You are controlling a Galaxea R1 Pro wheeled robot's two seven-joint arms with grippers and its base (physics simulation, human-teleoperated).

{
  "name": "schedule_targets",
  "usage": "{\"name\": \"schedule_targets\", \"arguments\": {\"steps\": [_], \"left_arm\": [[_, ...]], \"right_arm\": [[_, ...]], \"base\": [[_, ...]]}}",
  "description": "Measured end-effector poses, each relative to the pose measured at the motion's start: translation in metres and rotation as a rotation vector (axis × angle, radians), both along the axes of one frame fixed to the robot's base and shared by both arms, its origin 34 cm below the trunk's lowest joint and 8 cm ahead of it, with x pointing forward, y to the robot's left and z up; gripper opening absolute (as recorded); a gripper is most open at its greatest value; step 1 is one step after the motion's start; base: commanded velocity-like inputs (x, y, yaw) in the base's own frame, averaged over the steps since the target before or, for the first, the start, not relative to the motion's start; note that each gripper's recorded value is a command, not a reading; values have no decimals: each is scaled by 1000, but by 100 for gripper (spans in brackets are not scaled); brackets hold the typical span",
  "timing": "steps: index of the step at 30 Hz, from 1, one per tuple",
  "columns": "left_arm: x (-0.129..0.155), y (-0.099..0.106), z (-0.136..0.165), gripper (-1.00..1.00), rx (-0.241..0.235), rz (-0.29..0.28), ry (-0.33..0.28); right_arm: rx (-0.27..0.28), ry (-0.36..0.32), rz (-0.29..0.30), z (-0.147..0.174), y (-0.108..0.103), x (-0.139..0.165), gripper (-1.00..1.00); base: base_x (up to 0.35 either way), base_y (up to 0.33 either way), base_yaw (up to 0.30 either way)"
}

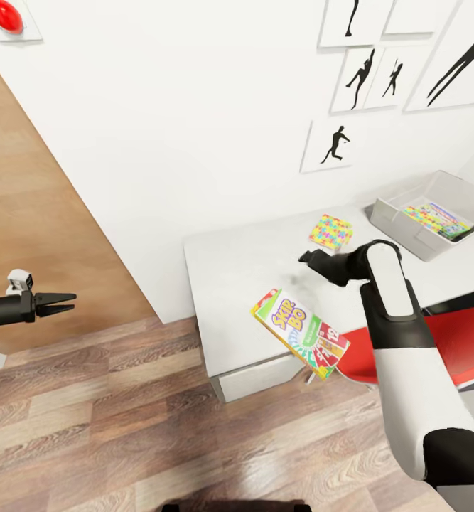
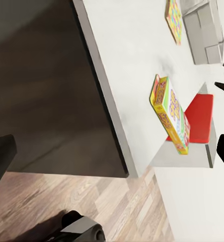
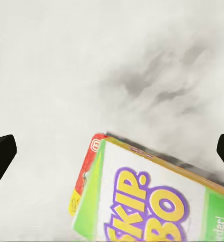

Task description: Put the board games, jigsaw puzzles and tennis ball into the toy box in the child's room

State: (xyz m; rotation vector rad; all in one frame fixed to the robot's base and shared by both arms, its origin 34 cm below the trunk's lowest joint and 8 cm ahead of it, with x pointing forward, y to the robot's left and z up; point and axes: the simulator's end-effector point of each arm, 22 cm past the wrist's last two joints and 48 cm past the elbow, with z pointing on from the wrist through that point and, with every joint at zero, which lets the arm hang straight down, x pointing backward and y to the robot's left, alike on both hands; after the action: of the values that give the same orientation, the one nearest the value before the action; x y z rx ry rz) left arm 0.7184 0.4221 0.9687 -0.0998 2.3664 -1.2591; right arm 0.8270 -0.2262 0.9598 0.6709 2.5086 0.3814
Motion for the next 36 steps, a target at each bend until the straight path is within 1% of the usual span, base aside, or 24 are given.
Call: {"name": "schedule_targets", "arguments": {"steps": [1,2,3,5,7,8,9,11,12,13,15,16,17,18,19,20,22,23,24,25,26,28,31,36], "left_arm": [[-1,1,0,100,6,-4,-9],[-1,2,0,100,12,-10,-18],[-2,2,0,100,18,-15,-28],[-4,3,1,100,22,-19,-35],[-5,3,1,100,25,-21,-38],[-5,3,2,100,25,-21,-39],[-5,3,2,100,26,-23,-42],[-7,4,1,100,28,-24,-45],[-9,5,0,100,28,-24,-46],[-11,6,-3,100,27,-23,-45],[-14,7,-6,100,24,-20,-42],[-15,8,-7,100,23,-18,-42],[-17,9,-9,100,23,-18,-42],[-18,9,-9,100,23,-18,-43],[-18,10,-10,100,23,-17,-43],[-20,10,-11,100,21,-15,-41],[-24,12,-15,100,18,-11,-36],[-26,12,-18,100,16,-10,-35],[-28,13,-19,100,15,-9,-35],[-33,14,-26,100,12,-5,-29],[-37,15,-31,100,9,-3,-27],[-45,16,-39,100,4,0,-22],[-57,17,-51,100,-3,4,-18],[-79,12,-72,100,-21,7,-8]], "right_arm": [[19,-30,26,11,6,-3,100],[52,-59,57,23,16,-8,100],[130,-84,98,34,32,-18,100],[233,-83,140,38,46,-35,100],[308,-55,167,30,54,-55,100],[324,-41,171,25,55,-62,100],[347,-13,170,14,56,-76,100],[377,49,159,-11,57,-104,100],[385,77,150,-22,55,-117,100],[385,121,139,-40,50,-137,100],[385,179,133,-62,44,-166,100],[397,200,137,-71,45,-181,100],[438,217,149,-79,50,-200,100],[480,221,158,-82,57,-212,100],[503,222,162,-82,60,-219,100],[544,222,166,-84,63,-230,100],[617,209,169,-82,65,-247,100],[648,197,172,-79,64,-251,100],[664,189,175,-77,64,-253,100],[701,171,180,-72,64,-257,100],[724,161,182,-69,65,-260,100],[752,166,179,-69,67,-273,100],[775,195,169,-75,70,-293,100],[783,203,167,-75,72,-302,100]], "base": [[0,0,0],[0,0,0],[0,0,0],[0,0,0],[0,0,0],[0,0,0],[0,0,0],[0,0,0],[0,0,0],[0,0,0],[0,0,0],[0,0,0],[0,0,0],[0,0,0],[0,0,0],[0,0,0],[0,0,0],[0,0,0],[0,0,0],[0,0,0],[0,0,0],[0,0,0],[0,0,0],[0,0,0]]}}
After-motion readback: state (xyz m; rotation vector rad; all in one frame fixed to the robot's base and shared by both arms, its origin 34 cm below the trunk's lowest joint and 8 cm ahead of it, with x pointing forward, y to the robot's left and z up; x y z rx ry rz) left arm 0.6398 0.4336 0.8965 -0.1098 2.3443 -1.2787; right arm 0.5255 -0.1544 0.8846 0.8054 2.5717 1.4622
